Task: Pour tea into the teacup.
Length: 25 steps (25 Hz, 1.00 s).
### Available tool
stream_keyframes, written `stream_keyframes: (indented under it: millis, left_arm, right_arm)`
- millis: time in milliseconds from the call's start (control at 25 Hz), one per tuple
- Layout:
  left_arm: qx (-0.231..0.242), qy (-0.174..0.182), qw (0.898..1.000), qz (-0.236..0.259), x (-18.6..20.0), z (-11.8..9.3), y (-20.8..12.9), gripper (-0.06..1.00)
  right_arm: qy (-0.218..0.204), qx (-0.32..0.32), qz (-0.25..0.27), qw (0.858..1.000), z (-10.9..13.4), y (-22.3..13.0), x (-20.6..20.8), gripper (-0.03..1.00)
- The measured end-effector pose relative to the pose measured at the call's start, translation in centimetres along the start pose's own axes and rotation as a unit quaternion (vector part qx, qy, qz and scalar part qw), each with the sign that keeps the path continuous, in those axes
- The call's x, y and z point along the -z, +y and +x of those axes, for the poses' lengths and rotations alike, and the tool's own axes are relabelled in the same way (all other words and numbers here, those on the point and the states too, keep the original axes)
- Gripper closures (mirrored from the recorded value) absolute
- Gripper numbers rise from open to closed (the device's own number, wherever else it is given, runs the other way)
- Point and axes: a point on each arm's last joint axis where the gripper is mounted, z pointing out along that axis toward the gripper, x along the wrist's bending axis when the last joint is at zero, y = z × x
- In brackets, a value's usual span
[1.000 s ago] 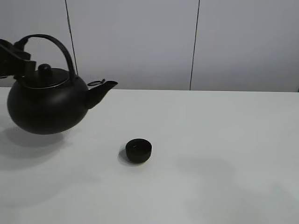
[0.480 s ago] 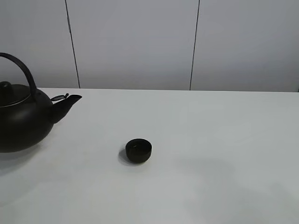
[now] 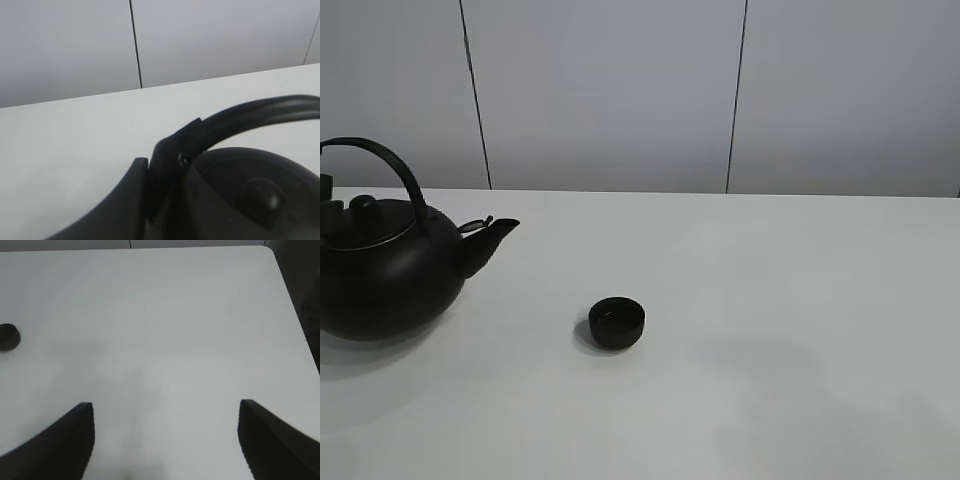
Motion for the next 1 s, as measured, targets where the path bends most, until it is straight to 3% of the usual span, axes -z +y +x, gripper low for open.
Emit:
stream_keyframes:
  millis: [560,1000]
  left_arm:
    - [-0.008,-0.03,0.999,0.026,-0.3,-0.8,-2.6,0.83]
    - [-0.009,-0.05,0.998,0.021,-0.2,-1.2,-2.6,0.82]
  right_arm:
    - [0.0,0.0,-0.001,1.0,0.0,0.0,0.0,0.42]
    - [0.0,0.0,-0.001,1.0,0.0,0.0,0.0,0.42]
